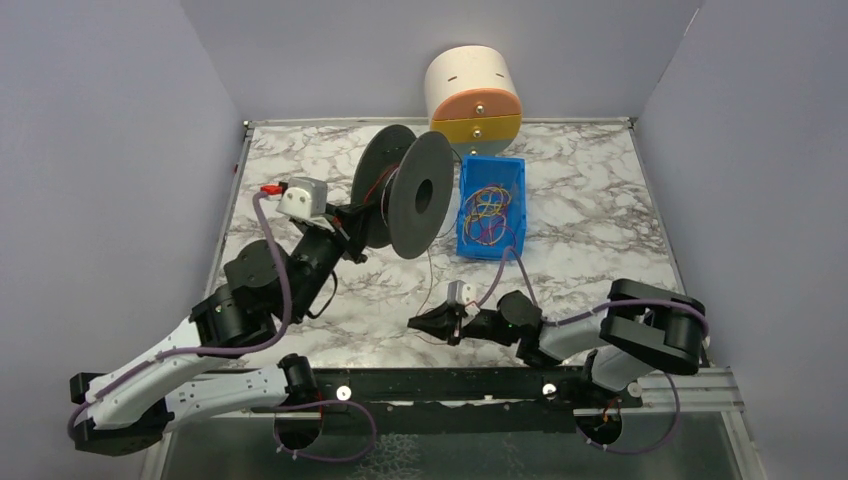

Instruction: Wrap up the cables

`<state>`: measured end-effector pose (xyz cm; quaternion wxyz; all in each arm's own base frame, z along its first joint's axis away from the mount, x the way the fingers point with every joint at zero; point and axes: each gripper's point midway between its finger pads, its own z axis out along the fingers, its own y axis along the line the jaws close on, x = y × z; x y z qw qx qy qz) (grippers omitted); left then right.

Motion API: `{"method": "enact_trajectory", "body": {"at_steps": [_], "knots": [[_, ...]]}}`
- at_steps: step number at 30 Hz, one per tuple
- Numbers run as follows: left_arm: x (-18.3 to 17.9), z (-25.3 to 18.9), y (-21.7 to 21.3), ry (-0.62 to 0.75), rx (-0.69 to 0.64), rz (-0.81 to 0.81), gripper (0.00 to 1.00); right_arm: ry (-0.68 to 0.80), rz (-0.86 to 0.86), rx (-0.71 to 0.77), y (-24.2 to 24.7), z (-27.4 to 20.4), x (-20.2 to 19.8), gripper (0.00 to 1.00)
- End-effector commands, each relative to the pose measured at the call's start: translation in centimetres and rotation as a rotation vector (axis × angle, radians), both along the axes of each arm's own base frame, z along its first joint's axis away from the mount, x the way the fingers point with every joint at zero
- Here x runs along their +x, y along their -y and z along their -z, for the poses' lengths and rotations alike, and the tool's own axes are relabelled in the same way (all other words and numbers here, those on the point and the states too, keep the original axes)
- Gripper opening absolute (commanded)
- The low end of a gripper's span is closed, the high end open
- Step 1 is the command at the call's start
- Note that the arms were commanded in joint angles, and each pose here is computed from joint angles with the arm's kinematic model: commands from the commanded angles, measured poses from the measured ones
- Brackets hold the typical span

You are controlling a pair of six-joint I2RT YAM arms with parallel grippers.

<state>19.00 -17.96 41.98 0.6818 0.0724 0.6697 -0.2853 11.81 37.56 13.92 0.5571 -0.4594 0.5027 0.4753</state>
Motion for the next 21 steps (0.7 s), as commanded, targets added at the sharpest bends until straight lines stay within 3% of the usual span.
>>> {"method": "enact_trajectory", "body": {"at_steps": [1, 14, 21], "knots": [[1.8, -2.0, -1.5, 0.045, -0.127, -0.161, 0.0, 0.03, 0.046, -0.053, -0.1, -0.1, -1.0, 0.01], [5.1, 4.4, -2.1, 0.012, 0.115, -0.422, 0.0, 0.053, -0.011, -0.09, -1.0, -8.1, -5.7, 0.01], [5.5, 7.6, -2.3, -0.014, 0.216, -0.471, 0.0, 0.02, -0.01, -0.142, -0.5, -12.3, -6.3, 0.01]]}}
